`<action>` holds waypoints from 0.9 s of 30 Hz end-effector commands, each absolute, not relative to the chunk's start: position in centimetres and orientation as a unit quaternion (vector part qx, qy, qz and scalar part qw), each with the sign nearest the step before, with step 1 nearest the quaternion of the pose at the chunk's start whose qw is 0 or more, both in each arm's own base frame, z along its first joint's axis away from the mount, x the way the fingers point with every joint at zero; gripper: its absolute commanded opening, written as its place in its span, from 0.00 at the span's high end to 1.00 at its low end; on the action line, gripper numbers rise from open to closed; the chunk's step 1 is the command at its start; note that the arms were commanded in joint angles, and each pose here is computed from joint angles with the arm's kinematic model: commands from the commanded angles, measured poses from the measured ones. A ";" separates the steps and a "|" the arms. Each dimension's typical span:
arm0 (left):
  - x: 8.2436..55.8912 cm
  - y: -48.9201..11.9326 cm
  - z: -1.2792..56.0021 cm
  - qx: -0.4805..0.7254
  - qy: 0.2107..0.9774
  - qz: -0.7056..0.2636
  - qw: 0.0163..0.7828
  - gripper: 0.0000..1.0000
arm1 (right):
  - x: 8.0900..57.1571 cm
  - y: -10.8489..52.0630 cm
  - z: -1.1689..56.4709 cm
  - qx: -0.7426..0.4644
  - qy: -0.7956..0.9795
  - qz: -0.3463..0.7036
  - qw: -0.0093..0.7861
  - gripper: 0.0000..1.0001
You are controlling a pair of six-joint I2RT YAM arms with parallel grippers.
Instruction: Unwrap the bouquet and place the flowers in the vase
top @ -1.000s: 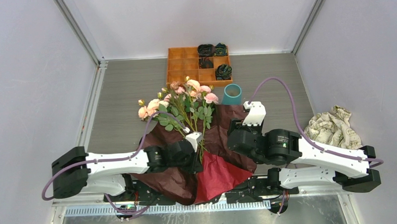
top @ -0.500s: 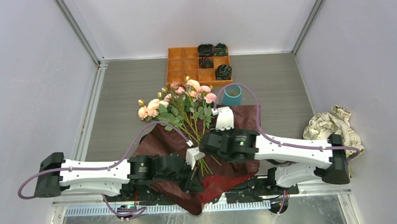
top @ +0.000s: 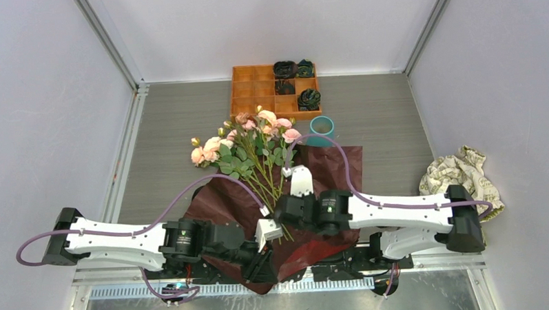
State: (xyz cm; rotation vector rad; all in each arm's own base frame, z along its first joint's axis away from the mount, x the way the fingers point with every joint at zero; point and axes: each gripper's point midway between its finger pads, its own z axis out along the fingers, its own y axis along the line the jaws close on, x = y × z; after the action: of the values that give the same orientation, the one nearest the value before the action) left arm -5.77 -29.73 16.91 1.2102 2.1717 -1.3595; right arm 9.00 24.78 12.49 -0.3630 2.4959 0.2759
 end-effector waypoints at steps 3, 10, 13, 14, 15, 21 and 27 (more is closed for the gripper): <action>0.7 -29.9 23.8 0.337 0.748 -0.468 0.327 0.73 | 0.0 24.0 9.6 -0.198 0.947 0.122 0.220 0.99; 7.1 -24.9 24.6 0.190 0.779 -0.403 0.441 0.63 | -6.0 24.5 9.5 -0.251 0.939 0.102 0.210 0.99; 8.0 -23.6 24.4 0.161 0.786 -0.388 0.454 0.62 | -6.2 25.2 10.5 -0.263 0.932 0.090 0.231 0.99; 8.3 -23.3 24.2 0.150 0.789 -0.383 0.457 0.62 | -5.8 25.4 10.9 -0.263 0.929 0.086 0.244 0.99; 8.8 -22.8 24.0 0.138 0.793 -0.373 0.462 0.62 | -5.5 25.7 11.6 -0.263 0.926 0.087 0.257 0.99; 11.7 -19.5 24.2 0.052 0.813 -0.291 0.501 0.62 | -1.6 27.4 18.2 -0.237 0.890 0.114 0.373 0.92; 13.9 -17.8 25.8 -0.002 0.809 -0.212 0.549 0.62 | 5.8 28.0 24.4 -0.159 0.870 0.104 0.454 0.71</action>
State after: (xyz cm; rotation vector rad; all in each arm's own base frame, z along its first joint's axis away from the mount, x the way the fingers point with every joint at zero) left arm 11.42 -20.03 23.18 0.1867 2.0041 -0.6391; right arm -0.81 28.62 19.47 -0.5683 2.3109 0.3020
